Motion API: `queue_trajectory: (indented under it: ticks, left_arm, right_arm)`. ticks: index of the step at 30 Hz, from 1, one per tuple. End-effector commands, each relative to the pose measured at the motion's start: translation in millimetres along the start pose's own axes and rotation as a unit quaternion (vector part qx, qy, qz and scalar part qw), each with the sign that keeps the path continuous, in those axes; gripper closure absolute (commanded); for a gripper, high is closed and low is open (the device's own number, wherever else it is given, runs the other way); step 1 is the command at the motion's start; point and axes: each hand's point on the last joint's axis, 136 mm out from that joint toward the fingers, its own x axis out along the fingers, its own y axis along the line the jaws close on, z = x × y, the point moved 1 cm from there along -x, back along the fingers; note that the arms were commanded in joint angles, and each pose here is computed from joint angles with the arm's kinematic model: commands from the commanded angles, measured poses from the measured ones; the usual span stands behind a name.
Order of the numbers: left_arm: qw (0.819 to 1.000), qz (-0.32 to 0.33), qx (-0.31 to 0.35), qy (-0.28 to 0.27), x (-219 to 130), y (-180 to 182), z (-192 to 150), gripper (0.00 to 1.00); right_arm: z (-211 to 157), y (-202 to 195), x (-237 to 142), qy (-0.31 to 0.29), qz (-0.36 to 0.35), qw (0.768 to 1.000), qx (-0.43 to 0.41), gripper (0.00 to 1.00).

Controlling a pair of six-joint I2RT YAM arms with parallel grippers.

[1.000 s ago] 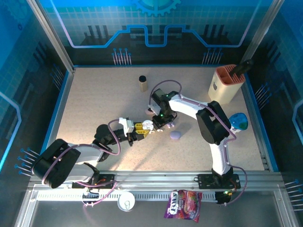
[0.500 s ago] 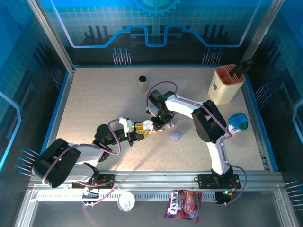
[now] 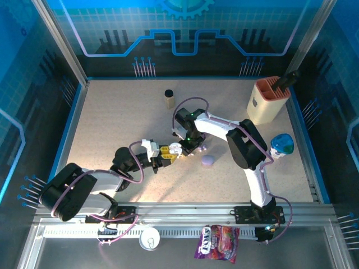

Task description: Insert the wireless bluetooth earbuds into the charging case

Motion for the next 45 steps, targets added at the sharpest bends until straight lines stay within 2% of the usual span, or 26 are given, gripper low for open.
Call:
queue_trajectory:
  ticks: [1, 9, 14, 28, 31, 34, 45]
  left_arm:
    - [1.000, -0.015, 0.017, -0.010, 0.9, -5.4, 4.6, 0.86]
    - [1.000, -0.018, 0.017, -0.009, 1.2, -6.1, 4.2, 0.86]
    - [1.000, -0.019, 0.018, -0.009, 1.3, -6.5, 4.6, 0.86]
    - [1.000, -0.020, 0.018, -0.009, 1.4, -6.5, 4.7, 0.86]
    - [1.000, -0.019, 0.019, -0.009, 1.1, -6.8, 4.6, 0.86]
    - [1.000, -0.020, 0.018, -0.008, 0.8, -7.2, 3.9, 0.86]
    - [1.000, -0.024, 0.016, -0.005, 2.5, -6.5, 1.4, 0.86]
  right_arm:
    - [-15.6, 13.7, 1.7, 0.036, 0.018, 0.999, -0.011, 0.68]
    - [-20.5, 14.9, 0.2, 0.042, 0.019, 0.999, -0.013, 0.69]
    - [-22.6, 20.1, -1.9, 0.043, 0.032, 0.998, -0.018, 0.67]
    - [-22.0, 16.5, 3.1, 0.047, 0.018, 0.999, -0.009, 0.75]
    - [-19.2, 15.3, 3.0, 0.043, 0.013, 0.999, 0.002, 0.70]
    - [-16.7, 17.9, 1.7, 0.037, 0.020, 0.999, 0.010, 0.69]
    - [-17.4, 15.5, 7.6, 0.044, 0.041, 0.995, 0.075, 0.80]
